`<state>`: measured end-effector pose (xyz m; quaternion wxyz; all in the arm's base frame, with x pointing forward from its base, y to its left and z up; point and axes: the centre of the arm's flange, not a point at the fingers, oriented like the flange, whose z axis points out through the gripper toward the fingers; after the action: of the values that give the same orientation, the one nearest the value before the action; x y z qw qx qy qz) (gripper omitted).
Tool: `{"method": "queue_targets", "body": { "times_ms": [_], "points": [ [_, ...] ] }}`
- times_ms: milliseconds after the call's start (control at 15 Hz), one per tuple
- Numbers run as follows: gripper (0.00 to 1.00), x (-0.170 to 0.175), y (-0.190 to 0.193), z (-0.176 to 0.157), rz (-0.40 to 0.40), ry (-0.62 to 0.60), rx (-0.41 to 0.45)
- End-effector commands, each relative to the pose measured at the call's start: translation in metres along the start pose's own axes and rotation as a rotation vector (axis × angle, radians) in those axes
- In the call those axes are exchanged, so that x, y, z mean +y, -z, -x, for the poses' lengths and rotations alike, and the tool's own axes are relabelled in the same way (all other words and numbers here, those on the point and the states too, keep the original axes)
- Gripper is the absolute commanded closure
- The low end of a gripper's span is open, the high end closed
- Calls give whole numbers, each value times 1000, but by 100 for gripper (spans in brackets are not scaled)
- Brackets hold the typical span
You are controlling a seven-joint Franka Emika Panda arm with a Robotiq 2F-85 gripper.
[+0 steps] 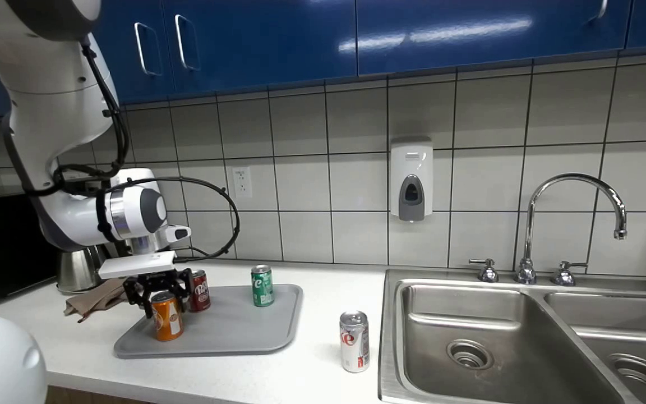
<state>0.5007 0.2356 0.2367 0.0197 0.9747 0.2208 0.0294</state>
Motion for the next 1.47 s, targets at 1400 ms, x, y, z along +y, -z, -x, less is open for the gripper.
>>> {"method": "queue_targets", "body": {
  "times_ms": [1400],
  "points": [
    [61,76,84,12,-19,-95,97]
  ]
}}
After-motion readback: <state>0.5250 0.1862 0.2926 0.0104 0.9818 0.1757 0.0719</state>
